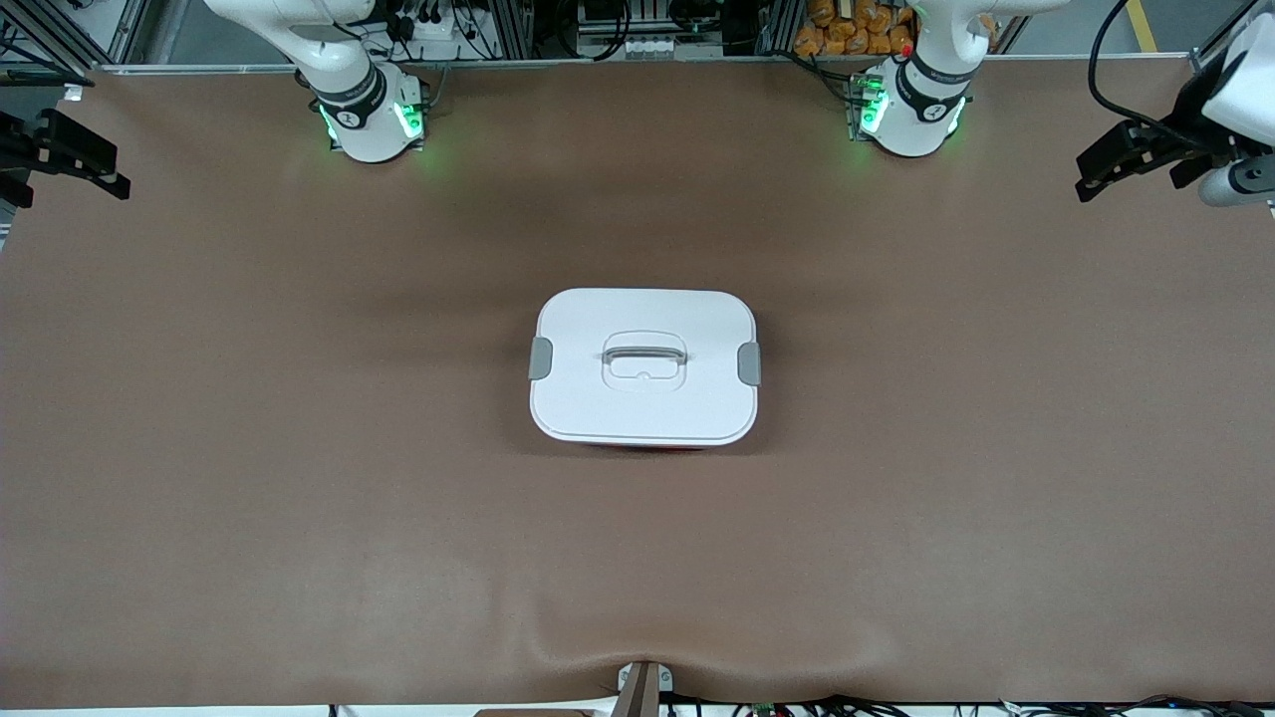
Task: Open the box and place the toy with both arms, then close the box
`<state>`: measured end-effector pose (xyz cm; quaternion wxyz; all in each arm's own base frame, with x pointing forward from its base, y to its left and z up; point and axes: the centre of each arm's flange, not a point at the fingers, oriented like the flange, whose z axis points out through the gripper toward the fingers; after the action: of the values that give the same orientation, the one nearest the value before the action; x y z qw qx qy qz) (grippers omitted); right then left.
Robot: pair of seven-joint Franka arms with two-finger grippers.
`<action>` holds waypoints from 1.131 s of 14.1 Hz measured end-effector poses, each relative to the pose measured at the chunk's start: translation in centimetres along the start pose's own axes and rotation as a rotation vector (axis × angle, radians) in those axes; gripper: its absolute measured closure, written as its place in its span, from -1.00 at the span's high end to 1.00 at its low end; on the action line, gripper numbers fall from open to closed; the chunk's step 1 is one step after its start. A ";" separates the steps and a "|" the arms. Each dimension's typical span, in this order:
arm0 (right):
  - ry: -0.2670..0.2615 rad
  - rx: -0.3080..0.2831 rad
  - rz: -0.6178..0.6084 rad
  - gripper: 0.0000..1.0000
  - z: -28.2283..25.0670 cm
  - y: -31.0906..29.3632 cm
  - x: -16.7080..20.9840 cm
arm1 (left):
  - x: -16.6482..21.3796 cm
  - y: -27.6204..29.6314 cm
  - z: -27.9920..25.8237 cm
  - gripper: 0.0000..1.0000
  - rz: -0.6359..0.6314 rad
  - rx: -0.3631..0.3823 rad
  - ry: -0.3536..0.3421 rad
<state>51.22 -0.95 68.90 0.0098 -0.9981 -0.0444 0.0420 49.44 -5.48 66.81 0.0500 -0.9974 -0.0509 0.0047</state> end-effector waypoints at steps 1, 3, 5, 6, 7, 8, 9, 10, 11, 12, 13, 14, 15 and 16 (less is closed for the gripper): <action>0.001 0.004 -0.001 1.00 0.0 -0.1 0.0 | 0.0 0.2 0.0 1.00 0.005 0.000 0.001; 0.001 0.005 -0.001 1.00 0.0 -0.1 0.0 | 0.0 0.3 -0.1 1.00 0.006 -0.001 0.006; 0.001 0.006 -0.002 1.00 0.0 -0.1 0.0 | 0.0 0.2 -0.2 1.00 0.004 -0.001 0.009; 0.001 0.008 -0.002 1.00 0.0 -0.1 0.0 | 0.0 0.2 -0.3 1.00 0.004 -0.001 0.008; 0.001 0.010 -0.003 1.00 0.0 -0.1 0.0 | -0.1 0.2 -0.5 1.00 0.003 -0.001 0.008; 0.001 0.011 -0.003 1.00 0.0 -0.1 0.0 | -0.1 0.1 -0.6 1.00 0.002 -0.001 0.006; 0.001 0.011 -0.003 1.00 0.0 -0.1 0.0 | -0.2 0.0 -0.6 1.00 0.001 0.000 0.003; 0.001 0.011 -0.003 1.00 0.0 -0.1 0.0 | -0.2 -0.1 -0.6 1.00 -0.001 0.000 -0.001; 0.001 0.011 -0.003 1.00 0.0 -0.1 0.0 | -0.2 -0.2 -0.6 1.00 -0.004 0.000 -0.003; 0.002 0.011 -0.003 1.00 0.0 -0.1 0.0 | -0.1 -0.5 -0.5 1.00 -0.008 0.000 -0.004; 0.002 0.011 -0.003 1.00 0.0 -0.1 0.0 | -0.1 -0.7 -0.5 1.00 -0.014 0.000 -0.004; 0.002 0.011 -0.003 1.00 0.0 -0.1 0.0 | 0.0 -1.0 -0.5 1.00 -0.019 -0.001 -0.004; 0.002 0.011 -0.003 1.00 0.0 -0.1 0.0 | 0.0 -1.2 -0.5 1.00 -0.022 -0.002 -0.005; 0.002 0.012 -0.003 1.00 0.0 -0.1 0.0 | 0.0 -1.2 -0.5 1.00 -0.023 -0.003 -0.005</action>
<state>51.21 -0.83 68.92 0.0156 -0.9980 -0.0454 0.0414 49.34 -4.32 67.42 0.0485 -0.9968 -0.0625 0.0065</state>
